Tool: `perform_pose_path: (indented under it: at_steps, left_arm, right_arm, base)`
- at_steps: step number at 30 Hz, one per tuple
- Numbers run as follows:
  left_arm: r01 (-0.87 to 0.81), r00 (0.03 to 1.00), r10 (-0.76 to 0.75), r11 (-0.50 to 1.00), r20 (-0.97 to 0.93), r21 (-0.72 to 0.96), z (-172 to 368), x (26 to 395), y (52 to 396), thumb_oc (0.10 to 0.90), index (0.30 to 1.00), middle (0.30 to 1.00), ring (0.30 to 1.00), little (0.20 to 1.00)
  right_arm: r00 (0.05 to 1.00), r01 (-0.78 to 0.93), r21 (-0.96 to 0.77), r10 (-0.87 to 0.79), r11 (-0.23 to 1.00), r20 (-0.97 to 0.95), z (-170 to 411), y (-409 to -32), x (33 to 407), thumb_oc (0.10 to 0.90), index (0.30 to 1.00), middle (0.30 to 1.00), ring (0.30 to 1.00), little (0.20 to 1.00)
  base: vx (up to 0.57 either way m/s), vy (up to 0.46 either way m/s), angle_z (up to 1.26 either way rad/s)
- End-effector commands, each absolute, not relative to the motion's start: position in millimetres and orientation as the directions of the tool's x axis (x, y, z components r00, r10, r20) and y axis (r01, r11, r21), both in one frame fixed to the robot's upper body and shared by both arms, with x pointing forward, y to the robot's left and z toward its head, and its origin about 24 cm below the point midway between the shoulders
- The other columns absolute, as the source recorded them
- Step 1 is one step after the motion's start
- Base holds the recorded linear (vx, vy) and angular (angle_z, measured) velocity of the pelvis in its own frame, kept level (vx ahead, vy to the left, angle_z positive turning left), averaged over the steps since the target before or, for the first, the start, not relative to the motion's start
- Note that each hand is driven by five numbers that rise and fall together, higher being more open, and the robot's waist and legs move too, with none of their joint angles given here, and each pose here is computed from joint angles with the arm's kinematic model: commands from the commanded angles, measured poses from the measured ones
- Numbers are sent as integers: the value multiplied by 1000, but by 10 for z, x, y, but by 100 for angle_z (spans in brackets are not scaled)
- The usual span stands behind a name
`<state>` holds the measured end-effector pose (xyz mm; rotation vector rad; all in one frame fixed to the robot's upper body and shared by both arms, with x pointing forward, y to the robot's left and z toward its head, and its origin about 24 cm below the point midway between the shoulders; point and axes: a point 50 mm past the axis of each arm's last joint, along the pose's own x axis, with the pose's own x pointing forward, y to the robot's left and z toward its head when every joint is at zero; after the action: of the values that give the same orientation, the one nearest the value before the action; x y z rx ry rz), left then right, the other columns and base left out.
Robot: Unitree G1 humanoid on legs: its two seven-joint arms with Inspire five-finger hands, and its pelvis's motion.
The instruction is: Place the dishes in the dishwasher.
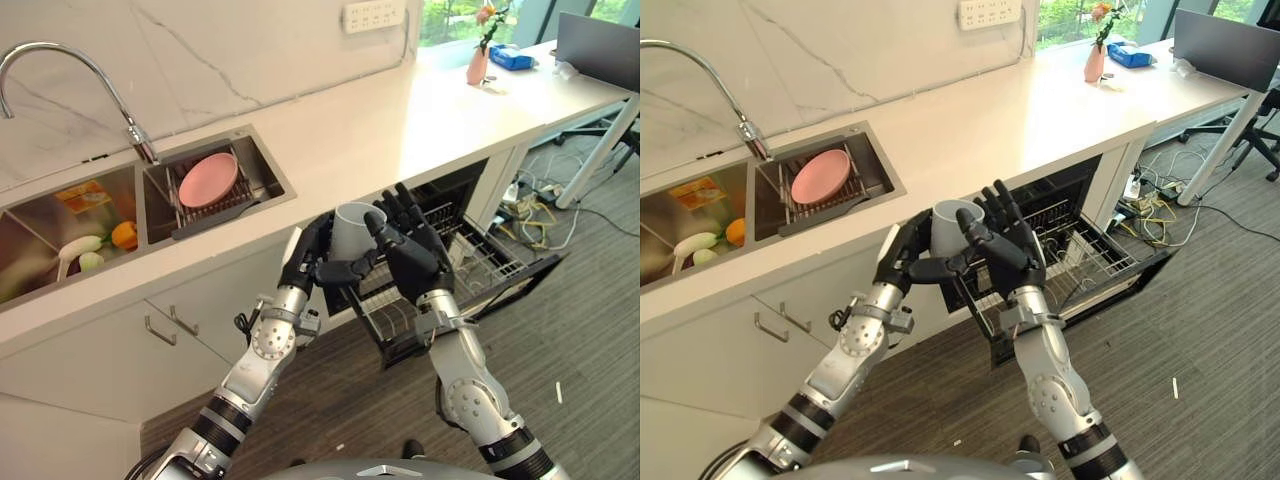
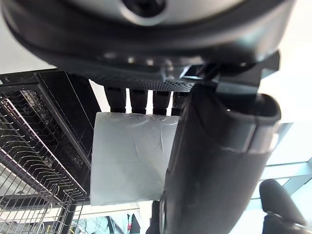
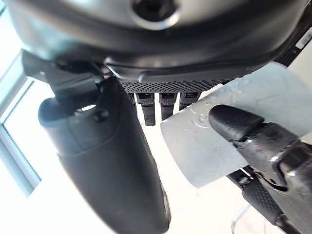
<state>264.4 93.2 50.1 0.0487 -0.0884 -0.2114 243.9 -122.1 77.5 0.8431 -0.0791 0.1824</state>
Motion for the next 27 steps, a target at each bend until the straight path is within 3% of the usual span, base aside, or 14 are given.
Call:
perform_pose_path:
  at_steps: [1, 9, 11, 15, 27]
  left_arm:
    - [364, 914, -380, 923, 143, 129, 631, 2685, 701, 400, 300, 300, 300, 300]
    - [365, 910, -383, 921, 158, 134, 663, 2690, 718, 400, 300, 300, 300, 300]
    - [347, 901, -381, 920, 209, 182, 771, 2716, 775, 400, 300, 300, 300, 300]
    - [312, 883, -371, 922, 289, 229, 955, 2756, 830, 400, 300, 300, 300, 300]
    - [324, 820, -460, 864, 340, 386, 1108, 2729, 728, 400, 300, 300, 300, 300]
  right_arm:
    - [835, -523, 699, 126, 488, 536, 1532, -998, 2468, 800, 900, 900, 900, 900]
    - [834, -528, 661, 178, 534, 522, 1477, -988, 2470, 800, 900, 900, 900, 900]
    - [820, -525, 519, 237, 675, 521, 1480, -1054, 2481, 800, 900, 900, 900, 900]
    - [820, -491, 391, 260, 779, 510, 1477, -1127, 2505, 800, 900, 900, 900, 900]
    - [857, -465, 390, 294, 795, 423, 1365, -1089, 2580, 800, 900, 900, 900, 900]
  base:
    - [0, 0, 0]
    - [0, -1, 1]
    - [2, -16, 7]
    - [2, -5, 5]
    - [2, 0, 1]
